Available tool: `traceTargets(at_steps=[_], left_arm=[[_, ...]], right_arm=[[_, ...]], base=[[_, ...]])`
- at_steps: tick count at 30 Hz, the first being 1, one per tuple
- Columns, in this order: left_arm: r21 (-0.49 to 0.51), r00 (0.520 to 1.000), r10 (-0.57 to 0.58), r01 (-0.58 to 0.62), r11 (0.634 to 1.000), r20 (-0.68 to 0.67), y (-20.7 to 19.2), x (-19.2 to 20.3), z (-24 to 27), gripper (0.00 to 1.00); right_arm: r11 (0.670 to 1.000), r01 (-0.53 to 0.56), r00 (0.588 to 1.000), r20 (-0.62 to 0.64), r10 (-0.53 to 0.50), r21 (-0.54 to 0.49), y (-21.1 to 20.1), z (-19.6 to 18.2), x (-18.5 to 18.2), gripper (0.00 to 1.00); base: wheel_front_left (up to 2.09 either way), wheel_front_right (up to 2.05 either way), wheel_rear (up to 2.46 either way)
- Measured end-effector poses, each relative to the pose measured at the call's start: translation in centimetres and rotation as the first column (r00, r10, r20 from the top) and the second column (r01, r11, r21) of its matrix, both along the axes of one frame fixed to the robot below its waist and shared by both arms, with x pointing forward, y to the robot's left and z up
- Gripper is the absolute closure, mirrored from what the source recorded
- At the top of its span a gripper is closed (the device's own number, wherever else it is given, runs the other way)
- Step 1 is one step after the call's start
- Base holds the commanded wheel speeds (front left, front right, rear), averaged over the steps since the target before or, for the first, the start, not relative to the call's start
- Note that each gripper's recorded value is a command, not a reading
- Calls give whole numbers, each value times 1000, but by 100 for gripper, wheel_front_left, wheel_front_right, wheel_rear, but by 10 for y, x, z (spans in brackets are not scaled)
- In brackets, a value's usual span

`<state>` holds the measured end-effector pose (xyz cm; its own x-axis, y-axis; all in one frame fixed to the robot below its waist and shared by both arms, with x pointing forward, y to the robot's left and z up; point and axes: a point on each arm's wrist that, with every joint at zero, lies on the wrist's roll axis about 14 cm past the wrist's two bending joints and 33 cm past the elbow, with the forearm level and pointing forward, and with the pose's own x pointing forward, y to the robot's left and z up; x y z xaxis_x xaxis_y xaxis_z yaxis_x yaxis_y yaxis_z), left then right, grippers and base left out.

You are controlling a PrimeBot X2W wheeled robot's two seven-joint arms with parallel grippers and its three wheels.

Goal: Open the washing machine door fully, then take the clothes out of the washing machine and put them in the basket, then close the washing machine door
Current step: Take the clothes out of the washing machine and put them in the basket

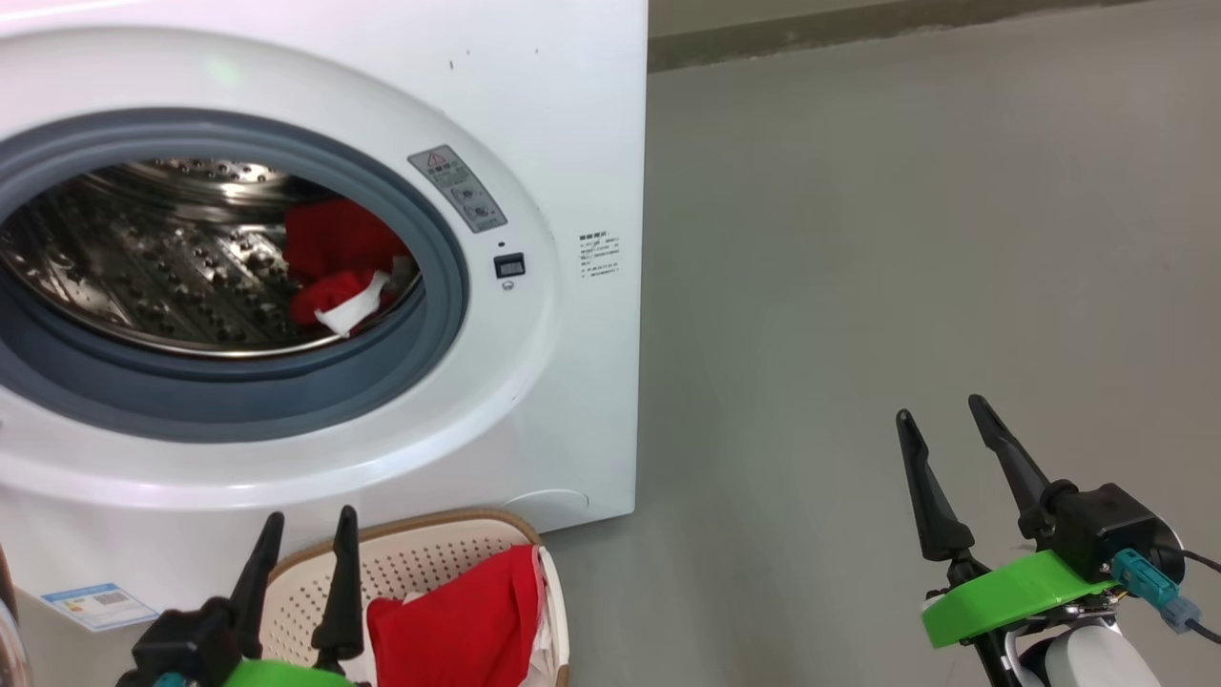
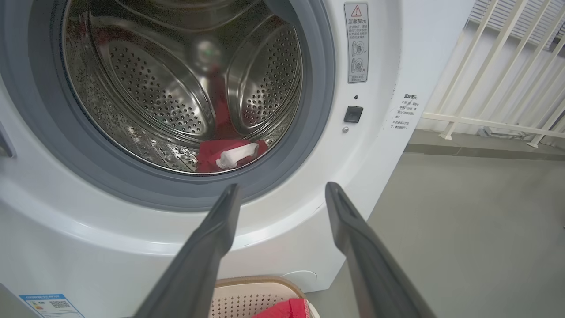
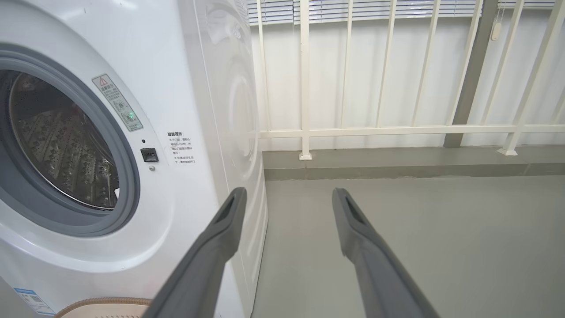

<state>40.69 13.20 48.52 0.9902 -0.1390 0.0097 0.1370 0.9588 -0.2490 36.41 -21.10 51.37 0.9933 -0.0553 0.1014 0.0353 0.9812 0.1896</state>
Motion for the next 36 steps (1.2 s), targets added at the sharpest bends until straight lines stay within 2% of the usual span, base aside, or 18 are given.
traceTargets(at_steps=[8, 21, 36], left_arm=[[12, 996, 16, -18, 1000, 86, 6, -12, 26, 0], [29, 994, 37, -40, 999, 106, 15, -31, 32, 0], [30, 994, 58, -61, 998, 94, 22, -34, 28, 0]], right_arm=[[1000, 4, 1000, 28, -4, -12, -1, 9, -9, 0], [1000, 14, 998, 63, -12, -17, -3, 18, -22, 0], [1000, 15, 998, 60, -14, -17, -3, 17, -25, 0]], base=[[0, 0, 0], [0, 0, 0], [0, 0, 0]])
